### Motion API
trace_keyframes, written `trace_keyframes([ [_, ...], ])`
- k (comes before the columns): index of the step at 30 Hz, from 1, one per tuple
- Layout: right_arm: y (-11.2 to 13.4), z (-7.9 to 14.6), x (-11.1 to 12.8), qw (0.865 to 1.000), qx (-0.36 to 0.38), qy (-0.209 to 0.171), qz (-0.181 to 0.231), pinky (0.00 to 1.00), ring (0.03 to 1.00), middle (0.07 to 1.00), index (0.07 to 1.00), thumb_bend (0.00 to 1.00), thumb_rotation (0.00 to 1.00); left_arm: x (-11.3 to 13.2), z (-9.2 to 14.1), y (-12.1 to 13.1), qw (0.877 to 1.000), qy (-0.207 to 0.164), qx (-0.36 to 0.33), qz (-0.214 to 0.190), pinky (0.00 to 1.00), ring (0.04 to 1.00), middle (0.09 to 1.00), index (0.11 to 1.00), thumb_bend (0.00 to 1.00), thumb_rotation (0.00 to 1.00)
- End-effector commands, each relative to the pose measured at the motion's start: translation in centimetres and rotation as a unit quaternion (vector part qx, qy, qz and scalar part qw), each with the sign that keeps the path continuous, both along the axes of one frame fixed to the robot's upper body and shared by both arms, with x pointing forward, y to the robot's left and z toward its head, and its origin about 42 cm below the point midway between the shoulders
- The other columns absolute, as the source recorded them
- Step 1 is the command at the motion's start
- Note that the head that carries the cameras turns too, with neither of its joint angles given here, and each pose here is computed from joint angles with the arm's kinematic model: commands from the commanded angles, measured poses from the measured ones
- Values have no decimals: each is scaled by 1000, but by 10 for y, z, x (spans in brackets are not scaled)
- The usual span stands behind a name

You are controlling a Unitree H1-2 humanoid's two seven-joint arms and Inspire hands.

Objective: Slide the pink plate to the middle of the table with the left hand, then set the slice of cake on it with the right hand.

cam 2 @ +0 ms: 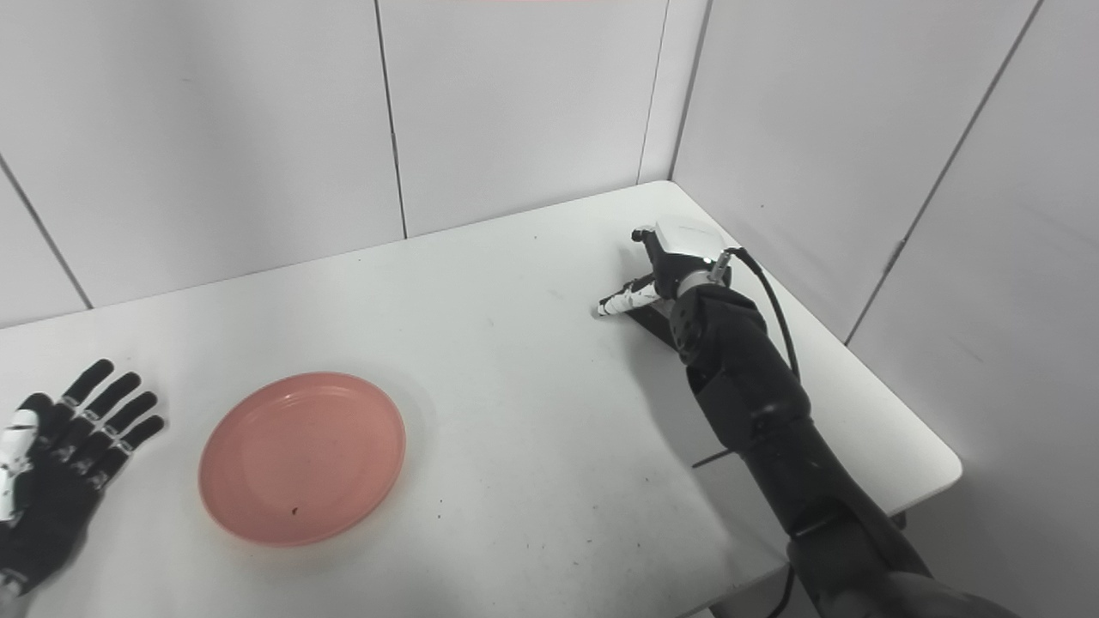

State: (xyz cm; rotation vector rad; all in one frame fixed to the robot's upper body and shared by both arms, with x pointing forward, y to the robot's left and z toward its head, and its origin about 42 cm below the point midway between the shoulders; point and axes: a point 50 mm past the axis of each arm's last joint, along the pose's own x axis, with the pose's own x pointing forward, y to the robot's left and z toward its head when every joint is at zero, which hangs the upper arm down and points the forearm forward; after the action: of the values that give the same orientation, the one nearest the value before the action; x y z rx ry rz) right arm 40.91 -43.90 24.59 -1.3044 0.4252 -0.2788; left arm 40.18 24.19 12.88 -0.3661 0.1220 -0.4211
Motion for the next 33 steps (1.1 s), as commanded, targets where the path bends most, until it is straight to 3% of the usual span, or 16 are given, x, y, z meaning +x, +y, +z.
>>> trace_keyframes([
  [1, -6, 39, 7, 999, -24, -36, -7, 627, 833, 914, 862, 872, 451, -16, -31, 8, 996, 81, 19, 7, 829, 857, 877, 874, 455, 866],
  [6, -7, 42, 6, 999, -29, -17, -6, 654, 852, 913, 860, 871, 430, -17, -29, 9, 997, 78, 18, 4, 841, 864, 885, 882, 456, 866],
  [13, -5, 38, 6, 1000, -18, -13, 6, 756, 874, 872, 796, 852, 289, -18, -26, 9, 997, 77, 18, 3, 855, 877, 896, 893, 460, 868],
  [17, -6, 34, 9, 1000, -8, -16, 4, 672, 766, 811, 767, 831, 181, -19, -24, 8, 997, 78, 18, 4, 866, 881, 899, 899, 462, 866],
  [24, -6, 38, 10, 1000, -4, 4, 11, 632, 715, 762, 749, 856, 188, -18, -23, 9, 997, 74, 21, 2, 874, 888, 908, 908, 456, 892],
  [27, -7, 37, 10, 1000, -10, 16, 13, 526, 603, 669, 720, 847, 150, -18, -22, 9, 997, 75, 19, 2, 879, 889, 907, 909, 457, 893],
  [28, -8, 35, 11, 1000, -10, 19, 12, 444, 508, 590, 691, 813, 106, -18, -22, 9, 997, 75, 18, 2, 878, 887, 905, 907, 459, 889],
  [29, -8, 33, 11, 1000, -8, 17, 12, 434, 496, 581, 687, 807, 99, -18, -22, 9, 997, 75, 18, 2, 878, 887, 905, 907, 459, 888],
  [30, -8, 33, 11, 1000, -6, 15, 12, 393, 449, 499, 601, 638, 40, -18, -22, 10, 997, 75, 18, 2, 875, 885, 902, 904, 463, 877],
  [33, -10, 27, 11, 1000, 7, 3, 5, 374, 444, 464, 539, 537, 5, -18, -23, 10, 997, 75, 16, 0, 867, 881, 898, 899, 468, 864],
])
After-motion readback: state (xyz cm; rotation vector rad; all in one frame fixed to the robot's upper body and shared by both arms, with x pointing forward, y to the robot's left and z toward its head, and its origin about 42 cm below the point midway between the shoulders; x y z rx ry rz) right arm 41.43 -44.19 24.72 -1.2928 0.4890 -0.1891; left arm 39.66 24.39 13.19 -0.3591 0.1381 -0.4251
